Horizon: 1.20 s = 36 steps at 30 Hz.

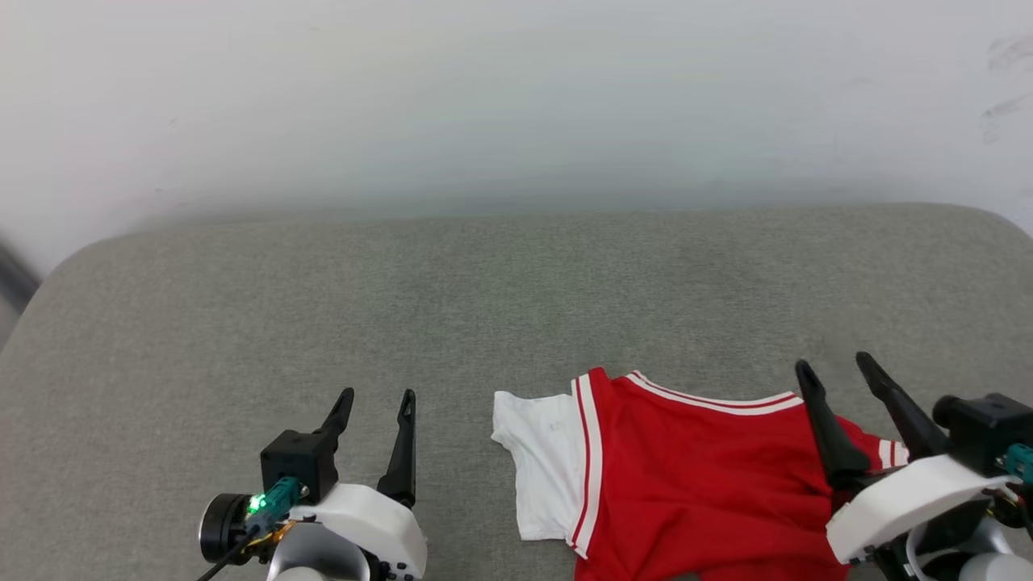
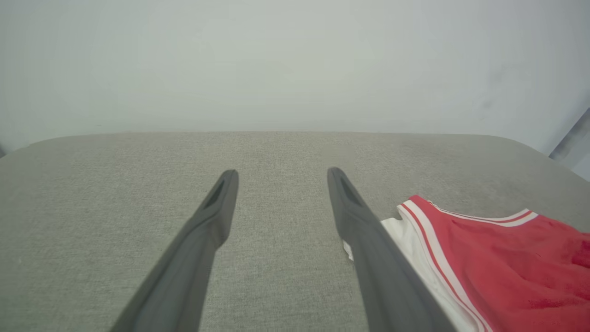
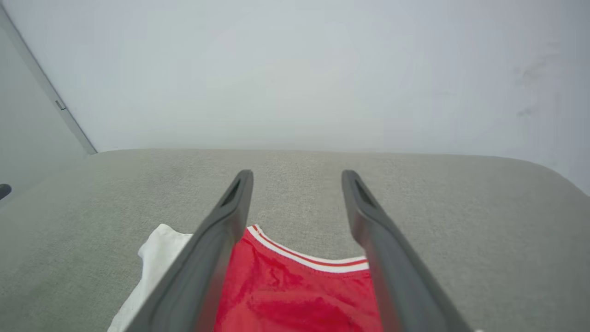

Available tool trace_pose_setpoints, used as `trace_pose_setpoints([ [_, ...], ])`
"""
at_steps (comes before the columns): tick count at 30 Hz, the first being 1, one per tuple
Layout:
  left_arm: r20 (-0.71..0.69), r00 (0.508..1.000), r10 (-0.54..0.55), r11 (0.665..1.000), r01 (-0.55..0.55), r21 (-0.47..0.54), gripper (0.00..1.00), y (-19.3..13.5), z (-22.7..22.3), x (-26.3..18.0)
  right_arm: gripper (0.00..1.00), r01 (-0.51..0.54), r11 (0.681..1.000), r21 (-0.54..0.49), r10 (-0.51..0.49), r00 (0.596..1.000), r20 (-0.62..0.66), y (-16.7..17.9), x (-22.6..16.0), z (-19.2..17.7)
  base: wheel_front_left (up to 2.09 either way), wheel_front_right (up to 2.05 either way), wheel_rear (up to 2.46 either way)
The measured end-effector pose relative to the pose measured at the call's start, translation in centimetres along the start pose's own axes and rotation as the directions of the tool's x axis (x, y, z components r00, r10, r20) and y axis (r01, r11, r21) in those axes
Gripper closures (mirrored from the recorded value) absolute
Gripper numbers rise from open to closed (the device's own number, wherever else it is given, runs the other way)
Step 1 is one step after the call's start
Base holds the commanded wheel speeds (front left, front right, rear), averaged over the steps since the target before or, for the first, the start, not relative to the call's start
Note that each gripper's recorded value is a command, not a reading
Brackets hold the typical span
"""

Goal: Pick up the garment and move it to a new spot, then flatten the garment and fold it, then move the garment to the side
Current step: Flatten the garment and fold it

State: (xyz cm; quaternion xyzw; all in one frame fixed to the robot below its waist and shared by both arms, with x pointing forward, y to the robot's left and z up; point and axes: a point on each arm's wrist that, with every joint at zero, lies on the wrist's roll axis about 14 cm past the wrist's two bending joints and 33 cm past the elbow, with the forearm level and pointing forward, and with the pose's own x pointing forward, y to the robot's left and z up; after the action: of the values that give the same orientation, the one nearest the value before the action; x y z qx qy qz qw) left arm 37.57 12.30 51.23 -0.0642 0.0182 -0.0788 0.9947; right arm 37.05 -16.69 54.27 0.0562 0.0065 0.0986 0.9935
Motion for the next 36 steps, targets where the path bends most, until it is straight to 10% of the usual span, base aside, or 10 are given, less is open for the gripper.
trace_pose_setpoints([
  [11, -0.201, 0.951, -0.236, 0.968, 0.248, 0.034, 0.0, -5.5, -1.5, 4.1, 0.0, 0.126, 0.992, 0.012, -0.125, 0.992, -0.021, -3.3, -2.1, -0.8, 0.0, 0.0, 0.0],
  [17, -0.56, 0.773, -0.299, 0.925, 0.379, 0.029, 0.0, -6.6, -8.0, 5.3, 0.0, 0.167, 0.986, 0.024, -0.165, 0.984, -0.064, -4.1, -2.4, -2.0, 0.0, 0.0, 0.0],
  [29, -0.838, 0.47, -0.276, 0.885, 0.464, -0.031, 0.03, -6.6, -14.5, 4.1, 0.0, 0.233, 0.971, 0.049, -0.227, 0.968, -0.108, -5.3, -3.0, -3.8, 0.0, 0.0, 0.0],
  [30, -0.847, 0.453, -0.278, 0.881, 0.473, -0.037, 0.59, -6.7, -14.6, 4.0, 0.0, 0.238, 0.97, 0.049, -0.232, 0.967, -0.109, -5.5, -3.1, -3.9, 0.0, 0.0, 0.0],
  [31, -0.852, 0.445, -0.277, 0.88, 0.473, -0.039, 0.87, -6.8, -14.6, 4.0, 0.0, 0.241, 0.969, 0.05, -0.234, 0.966, -0.11, -5.5, -3.1, -3.9, 0.0, 0.0, 0.0],
  [32, -0.853, 0.443, -0.277, 0.879, 0.476, -0.038, 1.0, -6.8, -14.6, 4.0, 0.0, 0.243, 0.969, 0.051, -0.236, 0.965, -0.111, -5.6, -3.1, -4.0, 0.0, 0.0, 0.0],
  [36, -0.827, 0.486, -0.282, 0.88, 0.475, -0.021, 1.0, -7.0, -14.0, 4.3, 0.0, 0.248, 0.967, 0.054, -0.241, 0.965, -0.105, -5.8, -3.0, -3.9, 0.0, 0.0, 0.0],
])
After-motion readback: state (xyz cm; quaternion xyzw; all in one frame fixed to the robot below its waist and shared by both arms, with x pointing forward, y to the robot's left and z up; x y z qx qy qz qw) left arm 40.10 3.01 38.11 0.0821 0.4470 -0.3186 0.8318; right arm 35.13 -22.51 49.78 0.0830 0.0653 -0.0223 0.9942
